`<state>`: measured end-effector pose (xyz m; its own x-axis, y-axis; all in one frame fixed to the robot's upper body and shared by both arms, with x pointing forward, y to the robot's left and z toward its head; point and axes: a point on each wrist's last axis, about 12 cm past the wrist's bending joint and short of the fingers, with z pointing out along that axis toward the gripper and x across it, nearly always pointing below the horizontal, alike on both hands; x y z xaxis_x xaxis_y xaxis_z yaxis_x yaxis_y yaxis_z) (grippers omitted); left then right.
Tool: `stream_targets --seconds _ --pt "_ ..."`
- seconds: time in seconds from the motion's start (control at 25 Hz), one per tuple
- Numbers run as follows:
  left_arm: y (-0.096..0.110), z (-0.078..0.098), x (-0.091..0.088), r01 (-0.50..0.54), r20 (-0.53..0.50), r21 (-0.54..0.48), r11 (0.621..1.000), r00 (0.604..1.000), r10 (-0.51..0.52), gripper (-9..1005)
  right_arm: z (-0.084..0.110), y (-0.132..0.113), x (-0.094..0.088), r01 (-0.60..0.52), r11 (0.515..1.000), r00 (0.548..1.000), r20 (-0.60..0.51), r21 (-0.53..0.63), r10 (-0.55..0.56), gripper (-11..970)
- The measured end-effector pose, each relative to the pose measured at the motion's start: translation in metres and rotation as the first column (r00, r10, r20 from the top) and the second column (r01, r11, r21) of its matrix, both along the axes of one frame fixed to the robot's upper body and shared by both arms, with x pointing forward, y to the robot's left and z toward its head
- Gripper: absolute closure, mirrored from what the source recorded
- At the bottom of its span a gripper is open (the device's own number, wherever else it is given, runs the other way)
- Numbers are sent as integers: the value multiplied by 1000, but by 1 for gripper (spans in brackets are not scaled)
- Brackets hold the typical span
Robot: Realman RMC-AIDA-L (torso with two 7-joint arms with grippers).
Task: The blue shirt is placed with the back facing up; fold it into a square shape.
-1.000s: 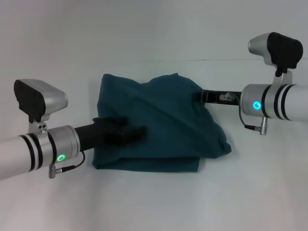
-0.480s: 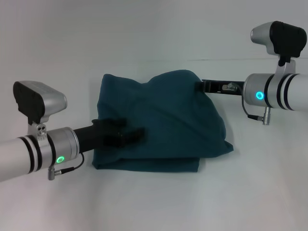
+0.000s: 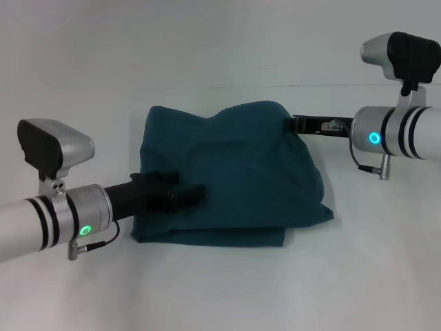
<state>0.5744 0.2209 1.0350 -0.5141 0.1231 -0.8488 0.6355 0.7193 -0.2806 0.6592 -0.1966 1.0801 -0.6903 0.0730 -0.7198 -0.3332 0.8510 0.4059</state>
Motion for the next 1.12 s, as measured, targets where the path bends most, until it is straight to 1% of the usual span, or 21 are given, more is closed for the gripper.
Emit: stream_targets --seconds 0.2,0.44,0.52,0.64,0.72,0.84,0.96,1.12 --pt "2 4 3 -1 13 -1 1000 1000 1 285 2 -5 1 3 1000 1000 19 -10 -3 886" --pt "17 25 1 24 65 -48 999 998 -20 285 14 -18 0 -18 1000 998 59 14 17 759" --pt "25 38 2 12 104 -70 997 995 -5 285 19 -18 -1 -49 998 997 69 27 47 717" --pt "29 42 5 -9 118 -87 996 993 19 285 23 -12 -3 -106 994 991 83 32 103 654" --pt "32 46 8 -35 128 -105 994 991 48 284 23 -6 -4 -134 991 988 87 25 131 570" --pt "35 48 10 -55 136 -127 990 988 72 284 19 6 -5 -171 985 982 84 -1 171 444" --pt "36 47 8 -55 133 -132 990 988 73 284 12 18 -4 -195 980 976 85 -41 198 506" --pt "35 43 4 -56 119 -135 989 990 72 284 3 30 -2 -193 973 973 107 -127 207 706"
